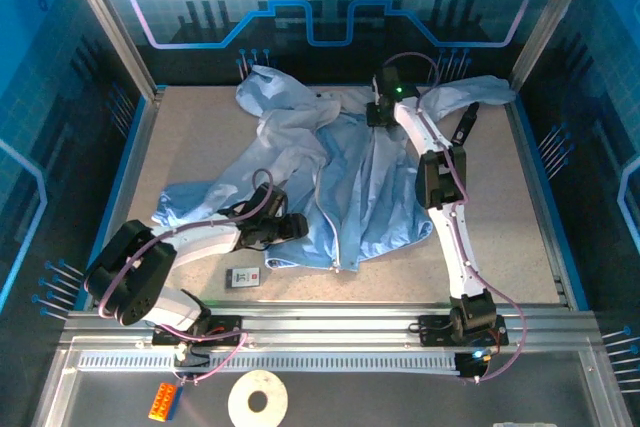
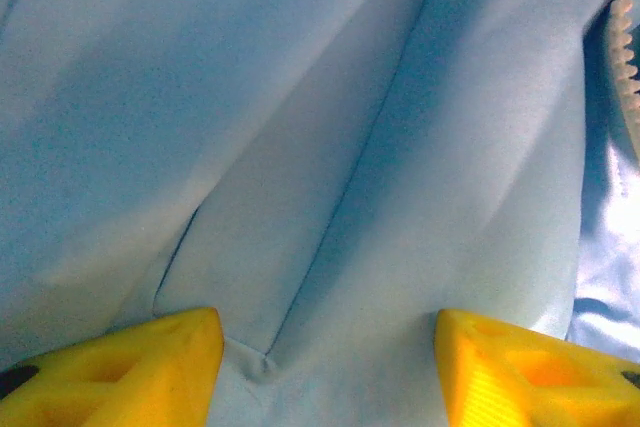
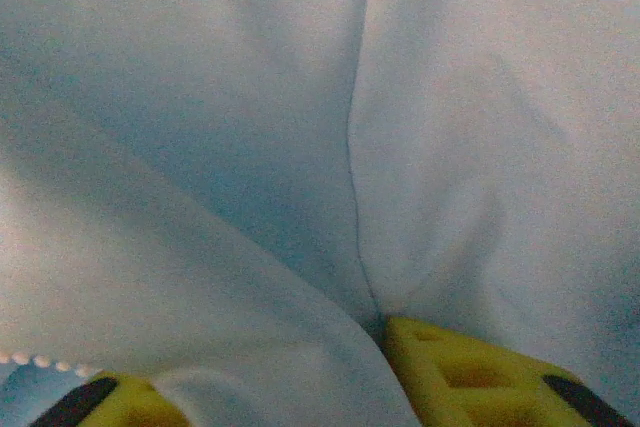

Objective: Zip up the jacket

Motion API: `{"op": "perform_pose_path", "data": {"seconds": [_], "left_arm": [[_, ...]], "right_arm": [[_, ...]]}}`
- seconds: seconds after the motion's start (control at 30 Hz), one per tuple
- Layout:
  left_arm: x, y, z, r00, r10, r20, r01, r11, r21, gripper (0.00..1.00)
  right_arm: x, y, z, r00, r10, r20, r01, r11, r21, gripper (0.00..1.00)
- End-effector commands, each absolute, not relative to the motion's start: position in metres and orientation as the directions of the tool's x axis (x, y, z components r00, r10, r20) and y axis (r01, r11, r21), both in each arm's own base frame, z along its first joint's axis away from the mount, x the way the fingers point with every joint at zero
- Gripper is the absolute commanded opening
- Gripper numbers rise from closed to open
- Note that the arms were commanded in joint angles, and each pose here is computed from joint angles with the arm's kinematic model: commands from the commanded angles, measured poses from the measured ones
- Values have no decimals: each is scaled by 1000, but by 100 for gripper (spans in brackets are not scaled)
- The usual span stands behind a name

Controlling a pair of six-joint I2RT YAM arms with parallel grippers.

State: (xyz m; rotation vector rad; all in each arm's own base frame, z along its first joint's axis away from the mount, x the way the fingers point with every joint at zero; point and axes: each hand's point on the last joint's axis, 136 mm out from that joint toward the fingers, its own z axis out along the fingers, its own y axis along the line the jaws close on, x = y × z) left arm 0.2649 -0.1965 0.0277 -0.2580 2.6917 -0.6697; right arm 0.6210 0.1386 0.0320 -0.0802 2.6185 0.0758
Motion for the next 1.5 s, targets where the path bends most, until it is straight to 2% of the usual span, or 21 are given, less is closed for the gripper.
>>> {"op": "perform_pose_path", "data": {"seconds": [0.0,0.3,0.47,0.6,0.73,0.9,1.13,1.3,1.47], "left_arm": [[253,-178,21,-927,-262,-268,-129,895,-428,60],[271,-173,85,-889,-266,-373,-65,879,-472,61],[265,-184,112,-883,-281,-376,-38,842,-538,60],[246,-195,109,-891,-286,-353,-43,826,-561,60],[225,-202,103,-891,-301,-339,-47,805,-591,60],[206,-199,90,-896,-309,-318,-55,790,-611,59],[196,-208,72,-925,-250,-286,-17,779,-627,60],[196,-213,61,-941,-213,-263,-7,789,-614,60],[197,-217,58,-943,-208,-261,0,782,-623,60]], "right_arm": [[605,168,49,-880,-37,-474,-109,986,125,46],[578,222,152,-813,-78,-577,-251,941,227,59],[540,240,196,-793,-108,-600,-320,911,259,62],[495,258,209,-790,-148,-595,-374,885,277,62],[433,271,201,-799,-194,-569,-415,862,290,61],[350,277,165,-837,-235,-494,-427,845,322,59],[254,253,109,-902,-274,-333,-369,890,267,55],[226,251,92,-930,-228,-288,-314,900,303,51],[217,253,85,-941,-241,-237,-305,907,291,53]]}}
